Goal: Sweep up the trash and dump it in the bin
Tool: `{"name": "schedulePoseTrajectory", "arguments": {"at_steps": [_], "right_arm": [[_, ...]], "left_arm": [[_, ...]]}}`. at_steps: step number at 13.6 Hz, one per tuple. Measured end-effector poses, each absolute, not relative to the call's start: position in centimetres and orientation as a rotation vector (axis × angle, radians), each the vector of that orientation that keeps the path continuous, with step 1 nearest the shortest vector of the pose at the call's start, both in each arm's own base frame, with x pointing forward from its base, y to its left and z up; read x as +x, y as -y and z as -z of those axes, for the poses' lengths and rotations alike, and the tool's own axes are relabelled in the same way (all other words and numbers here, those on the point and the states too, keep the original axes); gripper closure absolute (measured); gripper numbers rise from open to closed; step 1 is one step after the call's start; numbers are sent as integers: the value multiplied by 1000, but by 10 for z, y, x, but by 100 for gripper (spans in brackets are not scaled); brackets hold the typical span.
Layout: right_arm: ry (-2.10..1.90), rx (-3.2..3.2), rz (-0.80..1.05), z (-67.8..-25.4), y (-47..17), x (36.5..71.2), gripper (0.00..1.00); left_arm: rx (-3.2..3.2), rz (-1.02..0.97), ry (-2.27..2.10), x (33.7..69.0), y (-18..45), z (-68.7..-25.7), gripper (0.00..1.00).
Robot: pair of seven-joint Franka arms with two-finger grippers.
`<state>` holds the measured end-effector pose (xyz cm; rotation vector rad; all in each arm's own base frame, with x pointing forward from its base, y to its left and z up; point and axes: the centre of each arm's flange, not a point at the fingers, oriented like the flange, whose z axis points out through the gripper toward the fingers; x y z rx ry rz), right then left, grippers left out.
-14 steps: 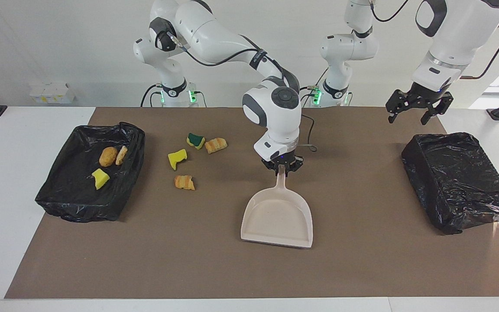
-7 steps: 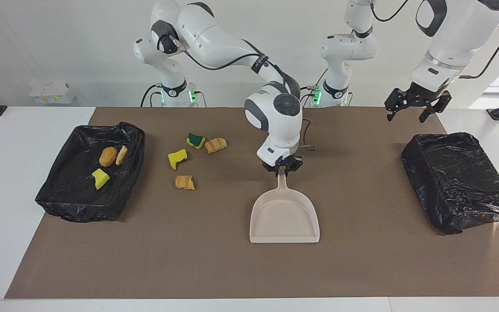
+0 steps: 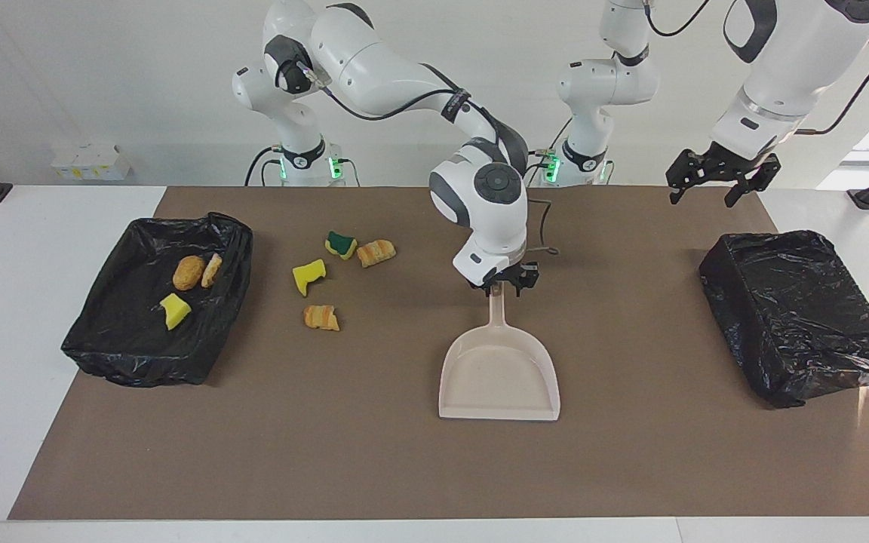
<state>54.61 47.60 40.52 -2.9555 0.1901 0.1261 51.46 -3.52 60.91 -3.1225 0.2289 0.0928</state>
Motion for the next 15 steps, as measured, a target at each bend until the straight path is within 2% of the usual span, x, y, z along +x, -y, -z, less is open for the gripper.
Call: {"name": "schedulePoseTrajectory", "arguments": {"at_steps": [2, 9, 12, 15], "right_arm": [[-142, -2970, -137, -417, -484, 520, 0], [60, -3058, -200, -423, -507, 394, 0], [118, -3109, -239, -412, -496, 345, 0], [127, -3121, -230, -390, -477, 320, 0]], "left_arm": [[-3123, -93, -229, 515, 35, -609, 0], [-3123, -82, -247, 527, 42, -610, 0], [-3138, -124, -294, 543, 61, -592, 0], [-3143, -117, -358, 559, 87, -575, 0]]}}
